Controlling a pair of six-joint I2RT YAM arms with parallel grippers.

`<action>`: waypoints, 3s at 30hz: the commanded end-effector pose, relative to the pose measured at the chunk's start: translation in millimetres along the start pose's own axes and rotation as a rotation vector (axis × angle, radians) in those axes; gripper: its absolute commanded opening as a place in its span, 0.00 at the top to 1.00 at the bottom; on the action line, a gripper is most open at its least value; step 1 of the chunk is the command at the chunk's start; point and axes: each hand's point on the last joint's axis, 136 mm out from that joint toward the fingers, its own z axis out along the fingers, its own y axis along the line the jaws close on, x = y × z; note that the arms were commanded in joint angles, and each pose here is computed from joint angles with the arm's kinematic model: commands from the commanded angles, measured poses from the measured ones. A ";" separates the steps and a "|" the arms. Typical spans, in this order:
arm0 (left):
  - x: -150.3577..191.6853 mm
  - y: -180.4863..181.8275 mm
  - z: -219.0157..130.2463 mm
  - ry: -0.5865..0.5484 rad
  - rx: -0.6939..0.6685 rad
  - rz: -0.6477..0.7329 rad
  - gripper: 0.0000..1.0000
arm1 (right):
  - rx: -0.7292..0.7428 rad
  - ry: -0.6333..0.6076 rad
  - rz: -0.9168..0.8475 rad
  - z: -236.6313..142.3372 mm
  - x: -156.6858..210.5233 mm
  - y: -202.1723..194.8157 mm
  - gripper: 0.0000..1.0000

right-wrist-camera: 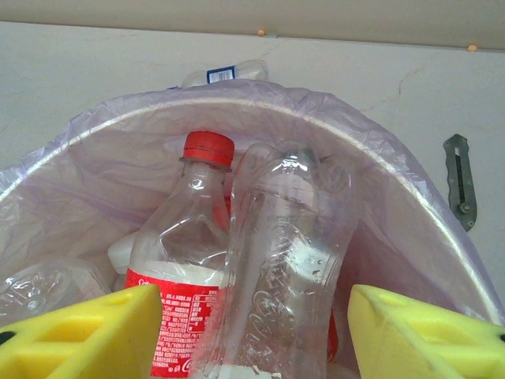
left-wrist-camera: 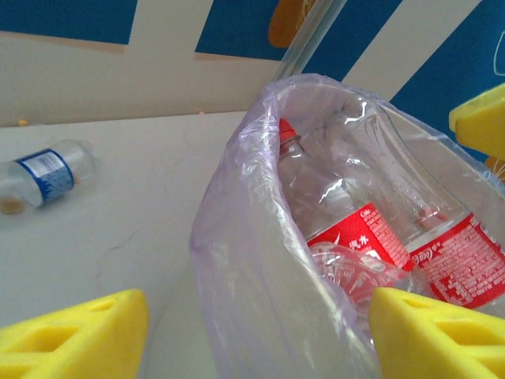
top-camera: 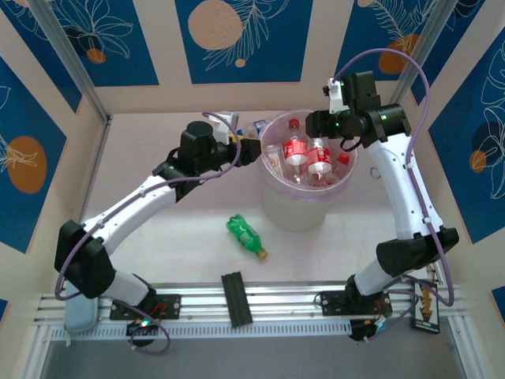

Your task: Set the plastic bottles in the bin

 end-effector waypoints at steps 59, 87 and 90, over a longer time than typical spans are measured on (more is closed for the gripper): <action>302.5 72.6 -27.8 0.516 -0.613 -0.790 0.31 | -0.062 -0.176 0.017 -29.2 8.2 -4.2 0.11; 38.4 112.6 -114.7 -0.150 -0.447 -0.528 0.61 | -0.550 -0.011 -0.312 -70.5 41.8 164.3 0.12; 7.1 92.8 -118.0 -0.169 -0.342 -0.492 0.61 | -0.593 0.037 -0.343 -55.7 48.1 190.2 0.12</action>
